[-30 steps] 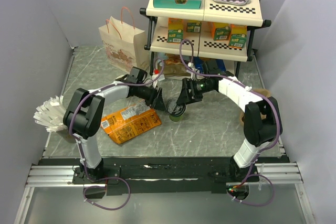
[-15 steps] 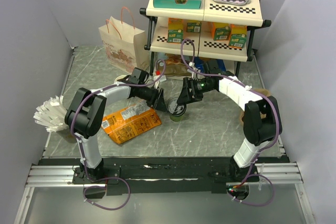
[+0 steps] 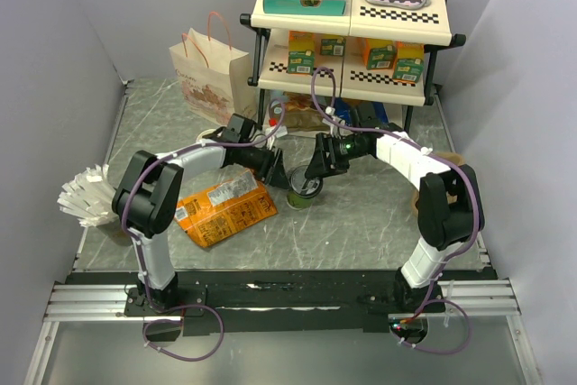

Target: Pack the takeout coffee

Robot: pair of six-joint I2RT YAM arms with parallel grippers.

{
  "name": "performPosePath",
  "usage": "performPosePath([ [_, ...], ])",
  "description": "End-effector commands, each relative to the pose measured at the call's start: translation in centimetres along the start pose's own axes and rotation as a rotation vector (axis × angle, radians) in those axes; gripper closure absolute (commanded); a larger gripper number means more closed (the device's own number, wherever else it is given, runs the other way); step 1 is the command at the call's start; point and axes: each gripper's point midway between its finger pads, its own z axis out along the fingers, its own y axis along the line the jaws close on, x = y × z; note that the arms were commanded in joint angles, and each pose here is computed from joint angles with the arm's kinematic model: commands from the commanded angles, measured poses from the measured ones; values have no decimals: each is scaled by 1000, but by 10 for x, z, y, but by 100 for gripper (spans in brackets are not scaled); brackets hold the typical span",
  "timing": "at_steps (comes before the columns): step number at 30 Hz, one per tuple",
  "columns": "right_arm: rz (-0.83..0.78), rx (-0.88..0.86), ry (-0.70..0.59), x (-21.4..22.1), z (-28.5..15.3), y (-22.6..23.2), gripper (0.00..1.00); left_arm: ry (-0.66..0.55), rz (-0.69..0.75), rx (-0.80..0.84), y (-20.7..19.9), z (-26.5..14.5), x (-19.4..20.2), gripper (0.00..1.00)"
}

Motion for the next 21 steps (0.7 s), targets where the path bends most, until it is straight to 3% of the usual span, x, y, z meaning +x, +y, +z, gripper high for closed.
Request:
performPosePath([
  [1, 36, -61, 23, 4, 4, 9, 35, -38, 70, 25, -9, 4, -24, 35],
  [14, 24, -49, 16, 0, 4, 9, 42, 8, 49, 2, -4, -4, -8, 36],
  [21, 19, -15, 26, 0, 5, 7, 37, 9, 14, -25, 7, -9, -5, 36],
])
